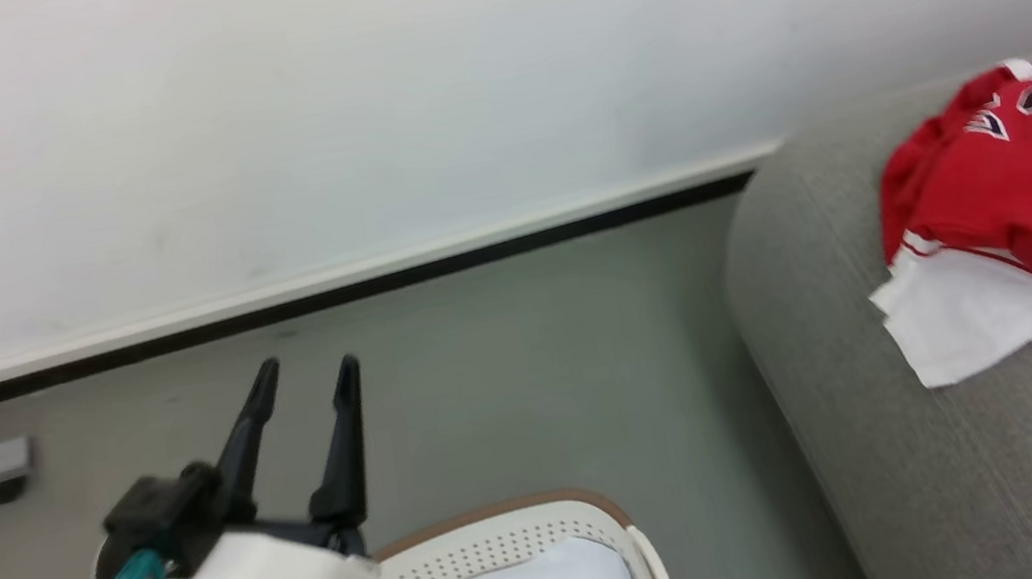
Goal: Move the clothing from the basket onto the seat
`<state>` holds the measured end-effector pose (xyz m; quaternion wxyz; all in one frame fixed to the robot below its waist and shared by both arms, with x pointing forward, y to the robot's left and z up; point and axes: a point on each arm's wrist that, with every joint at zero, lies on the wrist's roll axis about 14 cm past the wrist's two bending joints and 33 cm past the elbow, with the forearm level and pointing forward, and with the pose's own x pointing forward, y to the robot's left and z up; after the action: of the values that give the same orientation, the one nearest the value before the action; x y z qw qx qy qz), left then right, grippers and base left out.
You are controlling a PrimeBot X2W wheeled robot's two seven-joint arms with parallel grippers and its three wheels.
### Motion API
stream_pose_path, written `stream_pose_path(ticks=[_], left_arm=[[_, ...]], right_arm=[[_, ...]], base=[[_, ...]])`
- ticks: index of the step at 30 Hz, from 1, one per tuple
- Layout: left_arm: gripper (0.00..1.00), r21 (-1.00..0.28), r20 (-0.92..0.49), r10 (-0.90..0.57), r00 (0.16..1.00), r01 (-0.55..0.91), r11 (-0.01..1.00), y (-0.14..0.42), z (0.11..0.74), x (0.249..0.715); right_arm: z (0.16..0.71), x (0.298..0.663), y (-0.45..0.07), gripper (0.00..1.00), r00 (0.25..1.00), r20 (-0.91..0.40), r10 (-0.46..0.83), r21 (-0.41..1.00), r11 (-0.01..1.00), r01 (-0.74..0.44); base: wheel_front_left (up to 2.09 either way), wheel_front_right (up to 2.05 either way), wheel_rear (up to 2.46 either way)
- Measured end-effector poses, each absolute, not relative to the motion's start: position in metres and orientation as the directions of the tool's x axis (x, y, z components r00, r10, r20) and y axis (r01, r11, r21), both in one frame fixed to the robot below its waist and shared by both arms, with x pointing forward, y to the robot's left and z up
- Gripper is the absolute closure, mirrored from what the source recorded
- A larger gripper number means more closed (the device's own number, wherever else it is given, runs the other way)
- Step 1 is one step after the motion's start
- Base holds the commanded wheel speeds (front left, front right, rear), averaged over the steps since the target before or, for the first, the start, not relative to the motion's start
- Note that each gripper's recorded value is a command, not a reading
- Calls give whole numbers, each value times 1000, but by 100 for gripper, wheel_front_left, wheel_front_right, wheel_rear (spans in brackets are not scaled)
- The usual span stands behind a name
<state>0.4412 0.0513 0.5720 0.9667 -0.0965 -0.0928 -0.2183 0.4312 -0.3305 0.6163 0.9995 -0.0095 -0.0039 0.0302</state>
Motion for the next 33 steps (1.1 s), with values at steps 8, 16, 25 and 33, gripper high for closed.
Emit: stream_pose_path(ticks=[8, 16, 25, 33], left_arm=[[0, -201, 196, -134, 971, 174, 964, 135, 564, 408], [0, -244, 121, -7, 993, 37, 969, 171, 532, 380], [0, -211, 66, -28, 997, 41, 977, 166, 505, 370], [0, -194, 71, -54, 996, 67, 979, 161, 503, 373]], right_arm=[[604, 422, -255, 0, 968, 165, 187, 77, 976, -202], [555, 396, -185, 0, 957, 154, 245, 178, 946, -271], [511, 363, -155, 0, 973, 87, 214, 249, 941, -229], [508, 361, -156, 0, 978, 84, 193, 245, 947, -208]], base=[[0, 0, 0], [0, 0, 0], [0, 0, 0], [0, 0, 0]])
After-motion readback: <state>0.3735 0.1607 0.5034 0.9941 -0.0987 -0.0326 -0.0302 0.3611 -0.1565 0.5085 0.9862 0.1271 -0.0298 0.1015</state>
